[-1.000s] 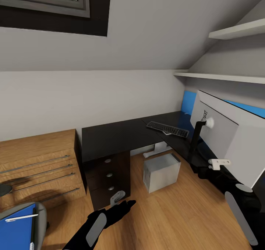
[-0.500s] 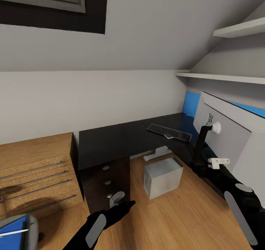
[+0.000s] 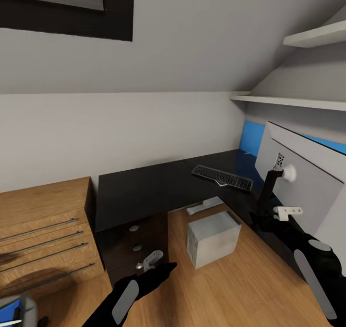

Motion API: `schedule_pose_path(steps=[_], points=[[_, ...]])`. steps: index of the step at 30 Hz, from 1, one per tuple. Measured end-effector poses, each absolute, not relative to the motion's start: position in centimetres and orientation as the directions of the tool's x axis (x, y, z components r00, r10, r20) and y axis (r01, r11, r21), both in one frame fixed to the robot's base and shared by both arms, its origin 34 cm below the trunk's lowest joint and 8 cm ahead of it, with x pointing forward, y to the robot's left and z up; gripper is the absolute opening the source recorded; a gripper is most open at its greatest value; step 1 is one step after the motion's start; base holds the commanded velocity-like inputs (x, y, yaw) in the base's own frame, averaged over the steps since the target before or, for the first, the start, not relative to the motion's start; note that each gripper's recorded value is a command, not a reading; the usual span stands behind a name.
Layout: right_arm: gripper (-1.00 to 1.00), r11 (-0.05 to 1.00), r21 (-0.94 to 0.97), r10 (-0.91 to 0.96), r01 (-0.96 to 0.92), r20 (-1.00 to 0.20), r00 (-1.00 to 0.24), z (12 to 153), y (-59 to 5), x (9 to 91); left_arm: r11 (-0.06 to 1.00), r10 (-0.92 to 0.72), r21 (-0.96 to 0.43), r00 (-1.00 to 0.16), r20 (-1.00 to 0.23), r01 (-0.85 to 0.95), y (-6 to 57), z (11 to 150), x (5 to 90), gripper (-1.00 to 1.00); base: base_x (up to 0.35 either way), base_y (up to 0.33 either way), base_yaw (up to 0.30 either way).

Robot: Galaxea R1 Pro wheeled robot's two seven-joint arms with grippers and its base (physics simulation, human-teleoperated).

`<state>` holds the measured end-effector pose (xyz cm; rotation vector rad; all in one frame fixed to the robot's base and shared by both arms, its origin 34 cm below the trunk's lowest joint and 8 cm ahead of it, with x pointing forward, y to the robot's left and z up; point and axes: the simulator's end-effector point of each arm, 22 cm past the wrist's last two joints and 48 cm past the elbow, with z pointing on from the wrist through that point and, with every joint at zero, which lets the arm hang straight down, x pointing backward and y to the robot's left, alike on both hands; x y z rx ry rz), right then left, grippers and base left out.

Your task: In the bedroom, organize the workspace by keeping the computer under the desk, ensuring the monitor is on the desk, placing the keyboard on the desk next to the monitor, placing the mouse on the desk next to the keyboard, moving the folder from the swivel chair onto the desk next to the mouse, stacking the notebook on top of the folder with the pen on top of the notebook, and positioning the swivel chair next to the desk.

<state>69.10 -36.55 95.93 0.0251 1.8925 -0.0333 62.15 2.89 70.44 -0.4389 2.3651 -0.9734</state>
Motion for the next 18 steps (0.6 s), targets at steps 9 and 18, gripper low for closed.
schedule_pose_path(steps=[9, 18], points=[[1.00, 0.992, -0.107, -0.075, 0.071, -0.933, -0.353, 94.5, -38.5, 69.1, 0.686, -0.482, -0.722, -0.801, -0.356, -0.091, 2.9, 70.4, 62.2, 1.00, 0.008, -0.002, 0.000], [1.00, 0.985, -0.146, -0.104, 0.092, -0.927, -0.359, 94.0, -39.7, 69.7, 0.686, -0.482, -0.722, -0.801, -0.355, -0.092, 3.0, 70.4, 62.1, 1.00, 0.001, 0.000, -0.003]])
